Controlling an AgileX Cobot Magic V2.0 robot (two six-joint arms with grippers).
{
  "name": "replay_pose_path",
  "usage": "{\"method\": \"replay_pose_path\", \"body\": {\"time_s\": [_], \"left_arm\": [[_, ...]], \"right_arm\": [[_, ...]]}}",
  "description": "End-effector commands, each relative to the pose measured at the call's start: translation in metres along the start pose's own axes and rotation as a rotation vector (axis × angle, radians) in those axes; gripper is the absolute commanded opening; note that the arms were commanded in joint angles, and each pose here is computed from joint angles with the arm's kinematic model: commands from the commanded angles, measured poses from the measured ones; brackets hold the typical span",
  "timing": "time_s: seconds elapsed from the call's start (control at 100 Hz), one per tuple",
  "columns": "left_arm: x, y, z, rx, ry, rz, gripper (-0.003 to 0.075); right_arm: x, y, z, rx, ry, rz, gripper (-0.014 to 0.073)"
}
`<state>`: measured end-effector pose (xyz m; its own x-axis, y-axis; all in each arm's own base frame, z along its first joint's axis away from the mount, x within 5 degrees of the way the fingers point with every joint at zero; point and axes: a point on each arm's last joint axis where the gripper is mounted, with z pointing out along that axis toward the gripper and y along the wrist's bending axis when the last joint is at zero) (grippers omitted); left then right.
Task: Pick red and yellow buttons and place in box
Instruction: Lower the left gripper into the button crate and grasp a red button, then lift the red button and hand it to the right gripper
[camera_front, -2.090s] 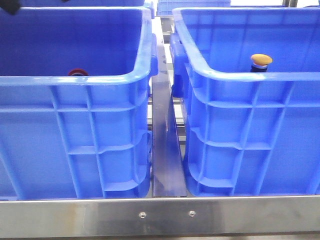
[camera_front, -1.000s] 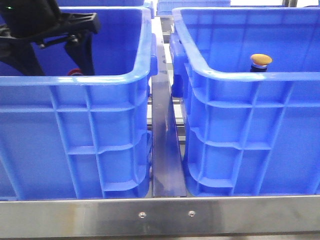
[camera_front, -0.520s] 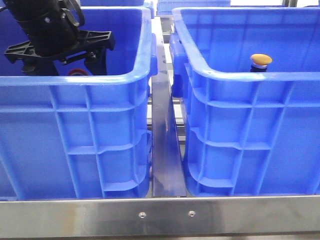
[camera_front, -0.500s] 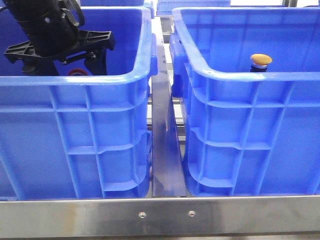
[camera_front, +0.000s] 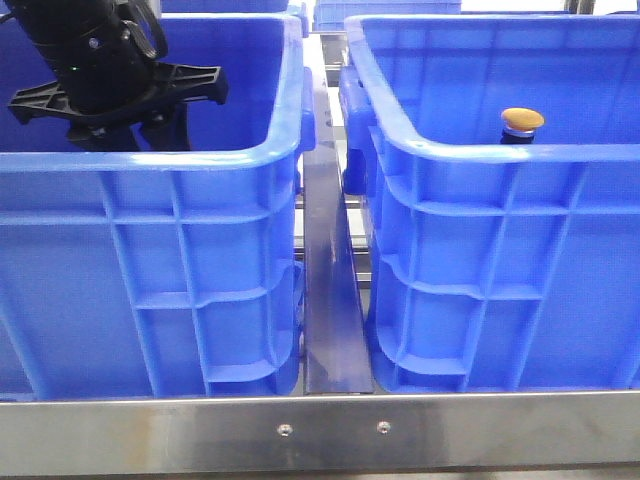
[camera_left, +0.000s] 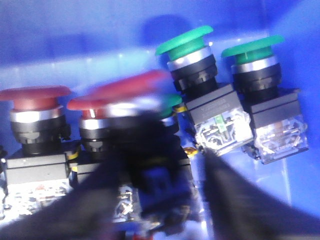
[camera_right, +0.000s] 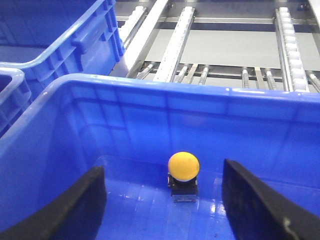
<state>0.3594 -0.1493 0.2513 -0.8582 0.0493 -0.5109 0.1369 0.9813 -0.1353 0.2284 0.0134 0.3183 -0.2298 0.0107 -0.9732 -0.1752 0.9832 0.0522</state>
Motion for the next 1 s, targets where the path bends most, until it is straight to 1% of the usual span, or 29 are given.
{"method": "replay_pose_path", "body": {"time_s": [0.0,0.26,0.41,0.57,0.74,0.88,0.99], "left_arm": [[-0.015,-0.003,-0.025,0.032,-0.1,-0.017,0.015],[-0.014,-0.003,-0.024,0.031,-0.096,-0.017,0.0149],[-0.015,-0.003,-0.036,0.033,-0.105,-0.018,0.0149],[-0.014,-0.002,-0.064,0.044,-0.162,-0.012,0.0149],[-0.006,-0.001,-0.095,0.051,-0.193,0.046,0.0149],[0.005,-0.01,-0.122,0.095,-0.227,0.117,0.0149],[0.012,-0.024,-0.144,0.15,-0.281,0.212,0.0148]], "right_arm": [[-0.015,0.004,-0.006,-0.03,-0.071,0.055,0.0516],[-0.015,0.004,-0.006,-0.03,-0.071,0.055,0.0516],[-0.015,0.004,-0.006,-0.03,-0.071,0.055,0.0516],[-0.015,0.004,-0.006,-0.03,-0.071,0.055,0.0516],[-0.015,0.004,-0.006,-0.03,-0.071,0.055,0.0516],[-0.015,0.004,-0.006,-0.03,-0.071,0.055,0.0514],[-0.015,0.004,-0.006,-0.03,-0.071,0.055,0.0514]]}}
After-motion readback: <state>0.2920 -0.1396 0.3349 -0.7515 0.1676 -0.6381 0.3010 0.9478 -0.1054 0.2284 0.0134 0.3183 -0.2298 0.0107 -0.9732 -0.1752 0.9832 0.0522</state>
